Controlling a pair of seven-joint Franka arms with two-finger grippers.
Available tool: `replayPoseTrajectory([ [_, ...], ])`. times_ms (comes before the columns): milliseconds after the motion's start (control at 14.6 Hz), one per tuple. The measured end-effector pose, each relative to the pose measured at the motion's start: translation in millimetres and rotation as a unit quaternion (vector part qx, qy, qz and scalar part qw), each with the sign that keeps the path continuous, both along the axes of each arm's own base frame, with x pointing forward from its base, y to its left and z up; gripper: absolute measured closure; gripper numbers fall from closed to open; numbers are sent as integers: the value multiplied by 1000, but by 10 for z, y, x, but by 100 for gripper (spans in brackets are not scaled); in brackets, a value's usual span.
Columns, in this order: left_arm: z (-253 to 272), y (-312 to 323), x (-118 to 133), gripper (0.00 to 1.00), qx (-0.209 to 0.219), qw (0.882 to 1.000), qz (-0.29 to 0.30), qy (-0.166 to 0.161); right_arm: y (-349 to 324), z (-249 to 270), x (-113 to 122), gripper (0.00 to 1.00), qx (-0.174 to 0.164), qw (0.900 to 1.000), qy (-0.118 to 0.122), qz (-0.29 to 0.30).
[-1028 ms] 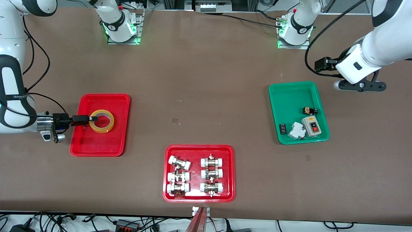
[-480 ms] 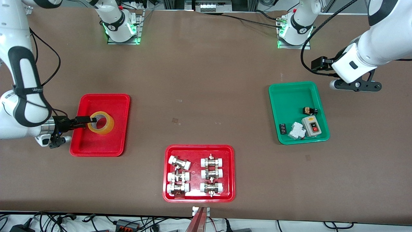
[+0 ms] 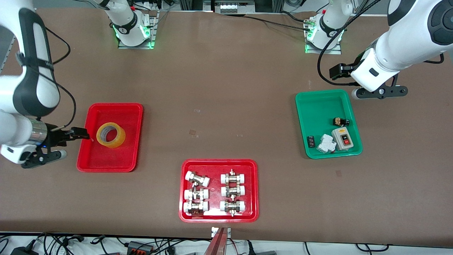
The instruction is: Left arm passes tape to right arm into tray
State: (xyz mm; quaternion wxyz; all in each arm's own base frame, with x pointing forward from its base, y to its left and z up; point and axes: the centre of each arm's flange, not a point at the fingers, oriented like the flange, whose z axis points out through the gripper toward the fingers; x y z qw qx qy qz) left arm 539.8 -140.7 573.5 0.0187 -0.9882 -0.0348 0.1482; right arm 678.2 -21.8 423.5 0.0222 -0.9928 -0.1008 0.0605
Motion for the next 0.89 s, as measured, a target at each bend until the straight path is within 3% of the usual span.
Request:
replayPoseTrajectory([
  [274, -44, 31, 35, 0, -8, 1000, -19, 4, 241, 502, -212, 0, -15, 998, 21, -64],
  [480, -46, 268, 140, 0, -33, 996, -84, -10, 165, 1010, -271, 0, -19, 997, -1, -74],
  [891, 96, 813, 278, 0, -38, 995, -84, -38, -19, 1525, -328, 0, -23, 994, -44, -102],
])
